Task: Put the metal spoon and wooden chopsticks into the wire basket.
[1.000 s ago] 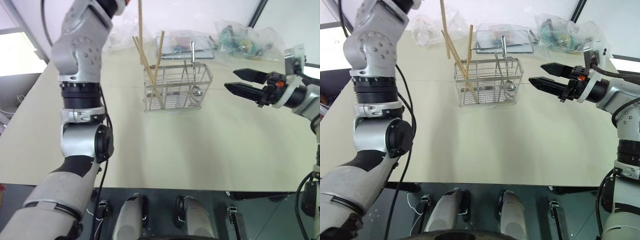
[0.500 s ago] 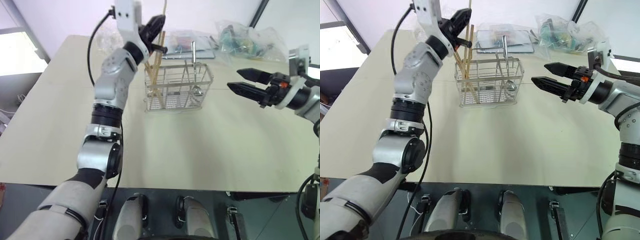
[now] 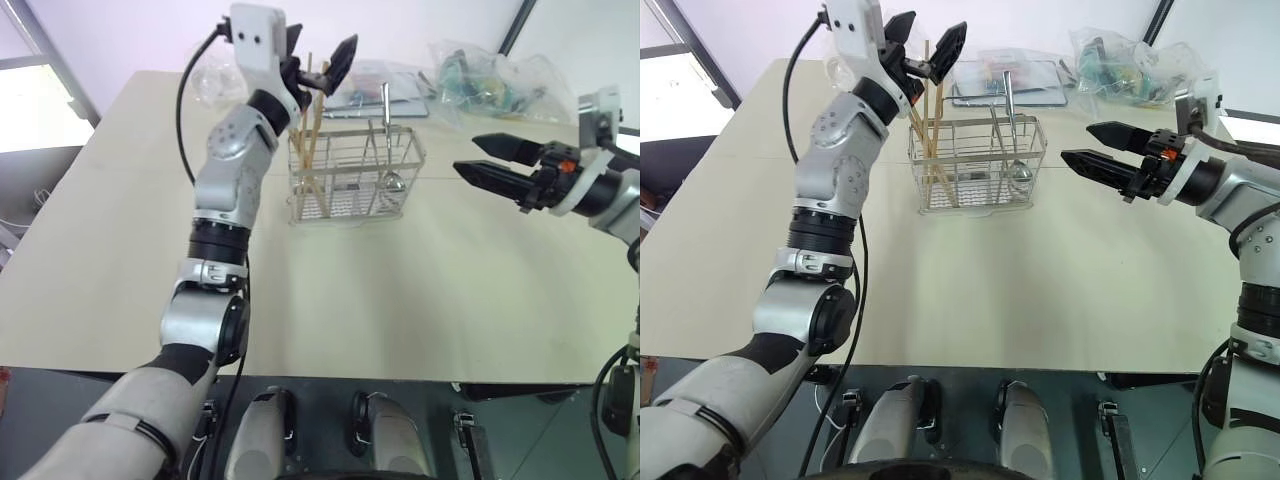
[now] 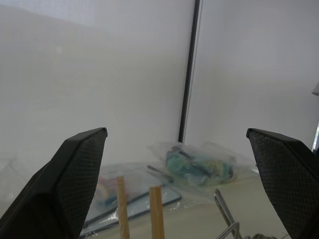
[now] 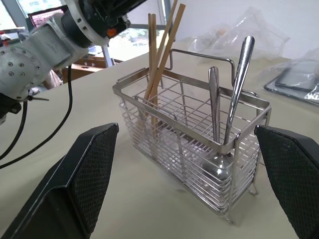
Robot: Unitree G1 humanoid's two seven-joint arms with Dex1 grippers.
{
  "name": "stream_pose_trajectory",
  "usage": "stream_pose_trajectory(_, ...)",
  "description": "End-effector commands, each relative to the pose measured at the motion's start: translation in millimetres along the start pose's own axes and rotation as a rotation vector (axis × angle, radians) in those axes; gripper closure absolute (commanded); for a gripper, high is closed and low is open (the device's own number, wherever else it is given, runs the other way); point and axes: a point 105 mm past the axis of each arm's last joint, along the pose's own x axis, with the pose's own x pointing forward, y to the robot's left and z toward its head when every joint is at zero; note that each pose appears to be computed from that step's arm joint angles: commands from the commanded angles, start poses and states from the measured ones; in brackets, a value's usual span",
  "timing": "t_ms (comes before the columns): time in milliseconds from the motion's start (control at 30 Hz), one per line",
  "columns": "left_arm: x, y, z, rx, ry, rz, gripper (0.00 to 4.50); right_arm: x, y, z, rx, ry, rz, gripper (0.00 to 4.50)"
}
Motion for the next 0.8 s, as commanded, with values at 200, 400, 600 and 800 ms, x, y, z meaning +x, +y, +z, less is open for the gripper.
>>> stream_pose_trajectory(200,-59,23,84,0.072,0.138,-0.15,0.04,-3,6,11,-0.067,0.004,0.066,0.0)
stream_pose_trajectory(400,-141,35,70,0.312,0.458,-0.291,0.04,0,12,8,-0.071,0.015,0.124,0.0)
stream_pose_trajectory(600,-178,35,71,0.259,0.555,-0.271,0.04,11,22,6,-0.094,-0.008,0.188,0.0)
stream_pose_trajectory(800,-192,33,76,0.263,0.576,-0.248,0.04,18,18,2,-0.088,-0.004,0.2,0.0)
